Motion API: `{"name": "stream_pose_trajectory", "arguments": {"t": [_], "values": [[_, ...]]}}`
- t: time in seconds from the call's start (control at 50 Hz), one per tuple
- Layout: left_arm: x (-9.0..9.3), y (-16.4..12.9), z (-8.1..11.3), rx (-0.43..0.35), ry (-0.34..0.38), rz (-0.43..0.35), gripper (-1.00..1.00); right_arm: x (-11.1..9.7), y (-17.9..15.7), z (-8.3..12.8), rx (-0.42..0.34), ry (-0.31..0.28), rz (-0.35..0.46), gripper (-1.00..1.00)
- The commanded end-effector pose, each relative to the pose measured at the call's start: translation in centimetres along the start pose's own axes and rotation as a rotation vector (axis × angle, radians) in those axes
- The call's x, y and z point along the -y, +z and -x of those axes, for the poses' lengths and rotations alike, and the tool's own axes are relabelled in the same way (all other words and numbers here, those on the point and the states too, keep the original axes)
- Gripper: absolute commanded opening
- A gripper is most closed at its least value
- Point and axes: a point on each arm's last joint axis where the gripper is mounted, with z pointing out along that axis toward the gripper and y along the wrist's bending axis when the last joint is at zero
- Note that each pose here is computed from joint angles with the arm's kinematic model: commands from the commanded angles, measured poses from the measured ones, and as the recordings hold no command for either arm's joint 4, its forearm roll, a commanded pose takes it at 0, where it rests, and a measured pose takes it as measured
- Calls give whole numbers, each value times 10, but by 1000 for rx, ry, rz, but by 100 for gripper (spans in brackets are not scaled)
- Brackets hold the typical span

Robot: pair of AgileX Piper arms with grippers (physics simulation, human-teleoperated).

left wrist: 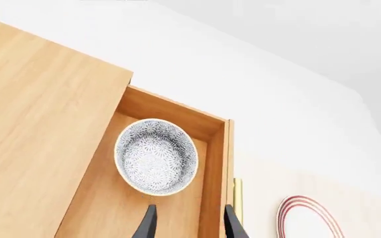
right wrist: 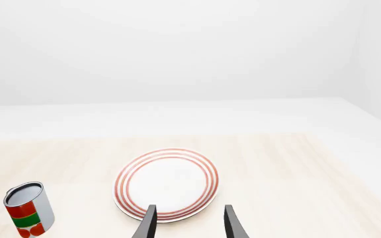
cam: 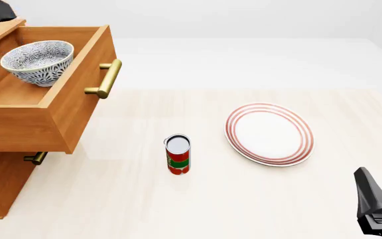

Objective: Put the bowl in the top drawer of the cabinet.

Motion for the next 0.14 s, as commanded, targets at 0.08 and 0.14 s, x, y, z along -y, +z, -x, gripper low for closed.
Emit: {"name": "stream_pose_trajectory", "arguments": {"t": [0.08, 0.14], "values": [[11, -33, -13, 13, -37, -96, 100, 0, 0, 0, 0, 0, 0, 100], [12, -41, -19, 10, -42, -125, 100, 0, 0, 0, 0, 0, 0, 100]]}}
